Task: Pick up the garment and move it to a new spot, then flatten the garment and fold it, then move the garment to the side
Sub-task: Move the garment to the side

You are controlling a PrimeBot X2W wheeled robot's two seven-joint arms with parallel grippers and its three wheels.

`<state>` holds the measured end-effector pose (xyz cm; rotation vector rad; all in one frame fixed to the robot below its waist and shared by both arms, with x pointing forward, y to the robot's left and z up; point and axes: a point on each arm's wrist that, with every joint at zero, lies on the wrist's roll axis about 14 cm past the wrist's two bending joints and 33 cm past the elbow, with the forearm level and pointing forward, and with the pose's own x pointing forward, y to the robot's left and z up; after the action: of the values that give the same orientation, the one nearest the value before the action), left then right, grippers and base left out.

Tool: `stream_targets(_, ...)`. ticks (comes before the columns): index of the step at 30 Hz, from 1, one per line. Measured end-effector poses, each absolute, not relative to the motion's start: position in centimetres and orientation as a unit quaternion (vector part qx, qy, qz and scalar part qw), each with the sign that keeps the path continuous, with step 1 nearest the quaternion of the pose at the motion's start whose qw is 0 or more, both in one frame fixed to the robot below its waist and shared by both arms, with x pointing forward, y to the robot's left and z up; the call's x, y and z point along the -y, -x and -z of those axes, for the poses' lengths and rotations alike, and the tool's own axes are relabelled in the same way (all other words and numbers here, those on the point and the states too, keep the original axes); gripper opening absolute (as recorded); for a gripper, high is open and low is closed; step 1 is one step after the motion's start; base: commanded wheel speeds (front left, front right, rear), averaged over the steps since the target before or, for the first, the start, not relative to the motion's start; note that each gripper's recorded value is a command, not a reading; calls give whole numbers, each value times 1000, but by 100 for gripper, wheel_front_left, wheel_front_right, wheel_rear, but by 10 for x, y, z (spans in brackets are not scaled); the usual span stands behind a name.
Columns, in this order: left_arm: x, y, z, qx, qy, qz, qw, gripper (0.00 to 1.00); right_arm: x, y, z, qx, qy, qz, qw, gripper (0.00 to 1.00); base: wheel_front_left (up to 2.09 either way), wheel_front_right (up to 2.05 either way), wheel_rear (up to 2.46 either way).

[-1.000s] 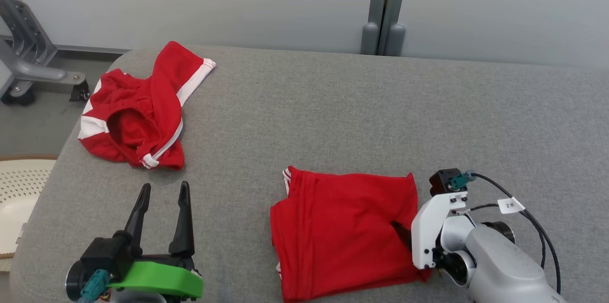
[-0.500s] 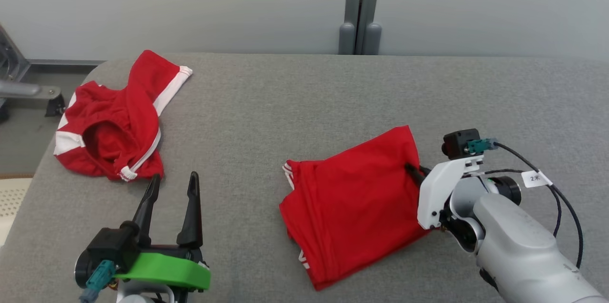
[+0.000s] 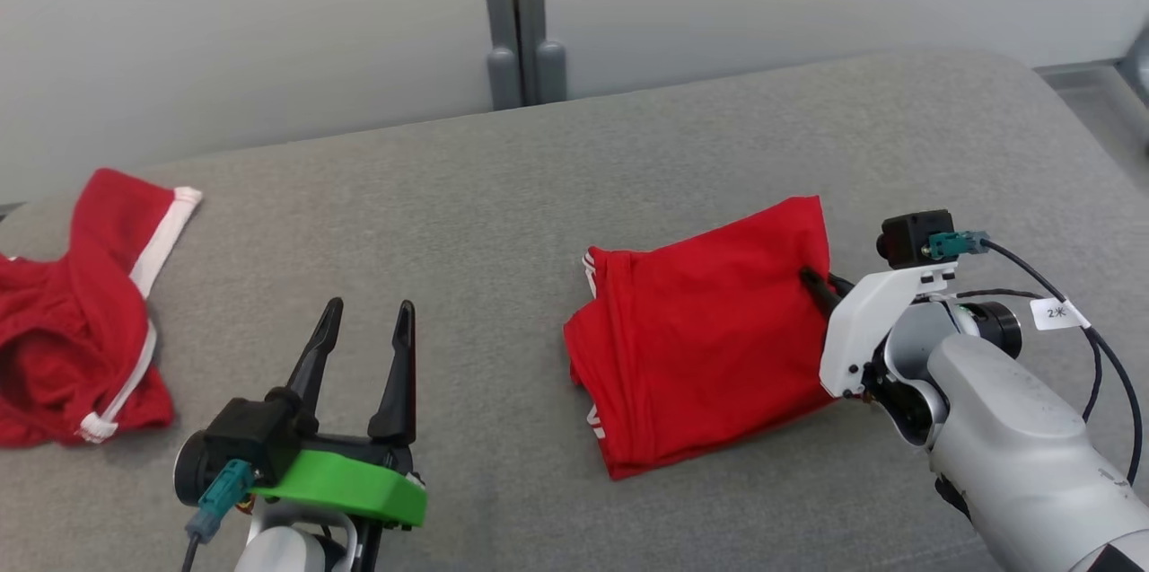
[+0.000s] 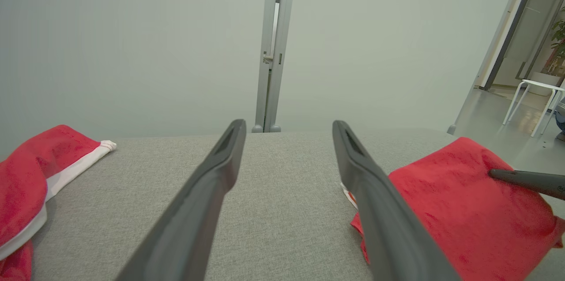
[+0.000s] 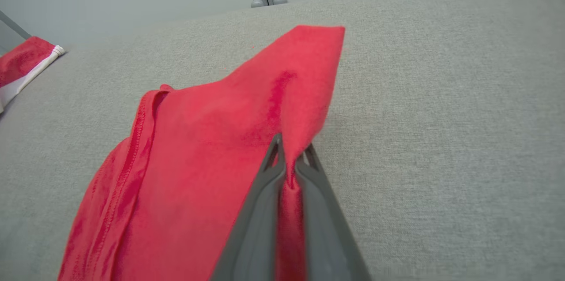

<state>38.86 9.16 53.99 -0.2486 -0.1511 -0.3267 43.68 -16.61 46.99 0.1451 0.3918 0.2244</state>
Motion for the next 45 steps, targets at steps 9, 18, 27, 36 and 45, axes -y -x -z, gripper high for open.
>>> stream_targets(9,-22,-402,-539,62,132,256,956,100,223,-411,-465,-187,-93,-40,977,0,0,0,0)
stream_targets(18,16,-420,-528,45,141,304,941,100,248,-428,-485,-156,-60,-35,985,0,0,0,0)
stream_targets(27,30,-461,-507,39,135,326,935,100,307,-497,-529,-110,0,1,994,0,0,0,0)
stream_targets(36,6,-494,-443,-12,131,296,946,100,376,-543,-489,-145,8,84,986,0,0,0,0)
stream_targets(45,-25,-498,-401,-55,125,255,957,100,398,-555,-430,-193,7,129,973,100,0,0,0)
